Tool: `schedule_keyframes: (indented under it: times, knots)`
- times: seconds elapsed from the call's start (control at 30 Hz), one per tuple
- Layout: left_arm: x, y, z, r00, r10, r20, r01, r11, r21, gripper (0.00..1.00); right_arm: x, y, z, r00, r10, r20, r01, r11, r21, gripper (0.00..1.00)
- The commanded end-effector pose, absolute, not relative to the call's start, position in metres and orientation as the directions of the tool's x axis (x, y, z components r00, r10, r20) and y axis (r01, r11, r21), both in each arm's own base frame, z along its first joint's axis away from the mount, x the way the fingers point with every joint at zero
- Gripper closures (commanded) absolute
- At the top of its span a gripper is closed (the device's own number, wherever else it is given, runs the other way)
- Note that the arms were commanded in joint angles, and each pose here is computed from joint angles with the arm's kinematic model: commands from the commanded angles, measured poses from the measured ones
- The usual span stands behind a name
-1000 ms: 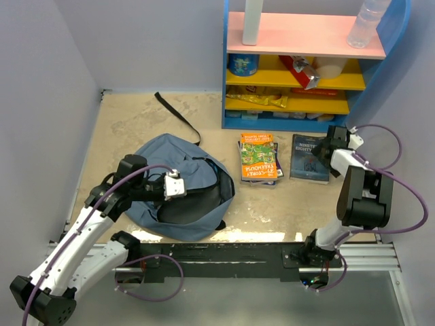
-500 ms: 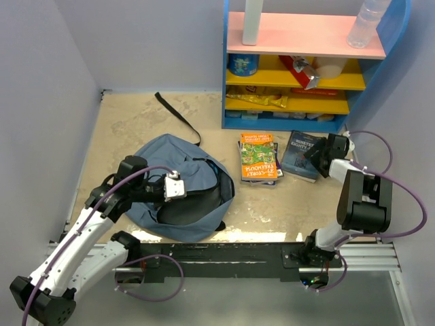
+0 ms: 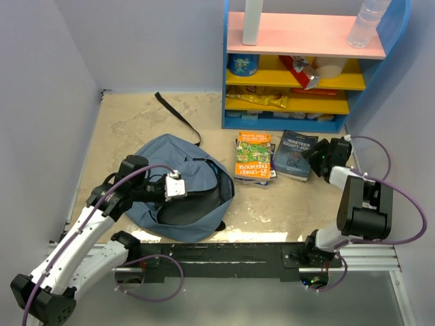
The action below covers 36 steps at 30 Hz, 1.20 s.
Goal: Pack the student bag
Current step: Pick up the book from the center of the board.
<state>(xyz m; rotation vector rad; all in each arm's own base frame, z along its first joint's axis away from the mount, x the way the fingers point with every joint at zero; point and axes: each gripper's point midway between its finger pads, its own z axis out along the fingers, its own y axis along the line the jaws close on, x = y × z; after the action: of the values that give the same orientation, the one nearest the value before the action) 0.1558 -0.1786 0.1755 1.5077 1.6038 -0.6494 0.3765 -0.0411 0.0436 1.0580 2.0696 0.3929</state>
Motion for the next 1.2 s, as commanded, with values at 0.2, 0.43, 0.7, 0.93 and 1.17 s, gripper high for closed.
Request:
schedule_keyframes:
  times: [0.2, 0.43, 0.7, 0.93, 1.17]
  knots:
    - [0.156, -0.188, 0.192, 0.098, 0.499, -0.861, 0.975, 0.125, 0.184, 1.0, 0.397, -0.007, 0.097, -0.361, 0.798, -0.483, 0.369, 0.598, 0.711, 0.59]
    - [0.155, -0.188, 0.192, 0.101, 0.498, -0.861, 0.975, 0.124, 0.186, 1.0, 0.397, 0.003, 0.093, -0.387, 0.801, -0.457, 0.324, 0.582, 0.746, 0.62]
    - [0.156, -0.189, 0.191, 0.099, 0.499, -0.861, 0.975, 0.123, 0.183, 1.0, 0.404, 0.02, 0.109, -0.428, 0.773, -0.468, 0.2, 0.586, 0.785, 0.47]
    - [0.157, -0.19, 0.192, 0.097, 0.499, -0.861, 0.976, 0.121, 0.18, 1.0, 0.398, 0.017, 0.071, -0.486, 0.761, -0.429, 0.306, 0.608, 0.733, 0.62]
    - [0.158, -0.191, 0.195, 0.096, 0.494, -0.864, 0.977, 0.121, 0.178, 1.0, 0.392, 0.003, 0.086, -0.477, 0.721, -0.503, 0.347, 0.68, 0.646, 0.91]
